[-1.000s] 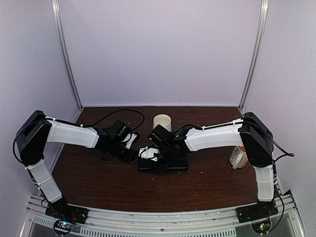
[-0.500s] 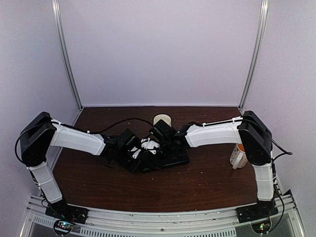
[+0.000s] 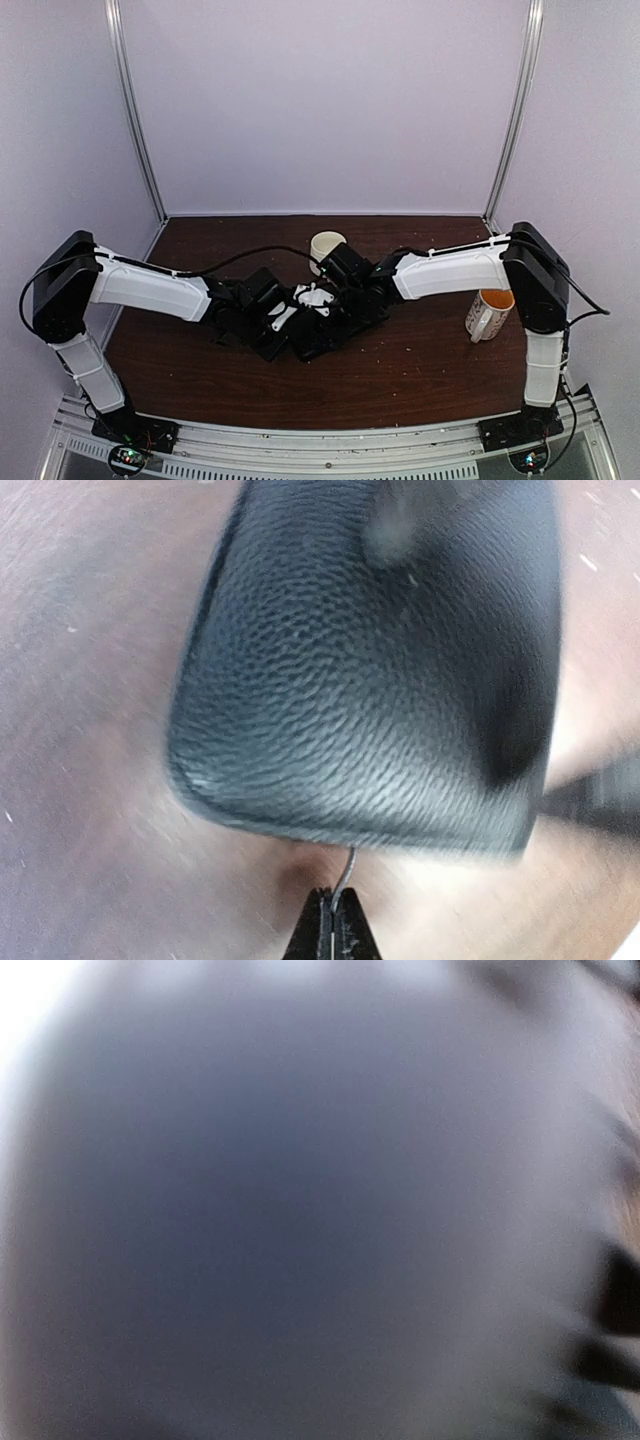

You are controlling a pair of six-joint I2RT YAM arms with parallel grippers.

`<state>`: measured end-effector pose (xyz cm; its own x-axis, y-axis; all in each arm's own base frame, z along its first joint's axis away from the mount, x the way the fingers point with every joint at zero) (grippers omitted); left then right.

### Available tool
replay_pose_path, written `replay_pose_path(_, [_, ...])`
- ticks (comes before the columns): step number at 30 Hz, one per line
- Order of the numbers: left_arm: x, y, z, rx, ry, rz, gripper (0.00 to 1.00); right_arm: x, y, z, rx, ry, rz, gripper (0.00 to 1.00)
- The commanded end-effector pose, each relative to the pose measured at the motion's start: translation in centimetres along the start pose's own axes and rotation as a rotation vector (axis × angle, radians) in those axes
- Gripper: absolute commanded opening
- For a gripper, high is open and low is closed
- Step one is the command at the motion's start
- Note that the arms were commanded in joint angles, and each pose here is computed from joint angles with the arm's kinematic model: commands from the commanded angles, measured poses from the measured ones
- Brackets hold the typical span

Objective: Sort the hair-cutting tools

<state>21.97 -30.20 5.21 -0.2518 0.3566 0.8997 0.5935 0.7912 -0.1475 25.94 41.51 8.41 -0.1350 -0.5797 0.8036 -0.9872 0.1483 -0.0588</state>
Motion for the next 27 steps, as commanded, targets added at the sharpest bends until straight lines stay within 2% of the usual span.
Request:
replay_pose_path(1, [2.4, -1.9, 0.3, -0.108, -0.042, 0.088, 0.0, 2.2, -0.5, 2.5, 0.085, 0.079, 0.04, 0.73])
replay_pose_path(4, [2.6, -2.2, 0.0, -0.109, -0.059, 0.122, 0.0, 2.0, -0.2, 3.1, 0.201, 0.131, 0.078, 0.75])
replay_pose_path(12, [1.7, -1.6, 0.2, -0.09, -0.033, 0.125, 0.0, 1.4, 2.9, 5.3, 0.543, 0.17, 0.048, 0.76])
replay_pose_path(19, [1.3, -0.8, 0.2, -0.068, -0.028, 0.115, 0.0, 1.4, 4.9, 5.1, 0.735, 0.176, 0.043, 0.76])
replay_pose_path(22, [1.2, -0.6, -0.1, -0.058, -0.038, 0.112, 0.0, 2.4, 6.3, 4.6, 0.731, 0.135, -0.033, 0.76])
replay_pose_path(25, [1.5, -0.3, -0.5, -0.044, -0.06, 0.106, 0.0, 3.6, 6.9, 4.5, 0.649, 0.106, -0.125, 0.77])
replay_pose_path(27, [1.5, 0.0, -1.0, -0.029, -0.084, 0.111, 0.0, 3.7, 6.8, 5.2, 0.618, 0.117, -0.126, 0.77])
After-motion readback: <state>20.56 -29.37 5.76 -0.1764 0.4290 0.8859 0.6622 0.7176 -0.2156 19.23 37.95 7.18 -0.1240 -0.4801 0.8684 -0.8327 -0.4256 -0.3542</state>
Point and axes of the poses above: each gripper's point midway between its finger pads, its own x axis back along the fingers, its own y axis along the line the jaws close on, z = x × y, the point moved 3 cm from there along x, back along the fingers, and after that the axes turned 9 degrees about x, right-handed, at the moved point
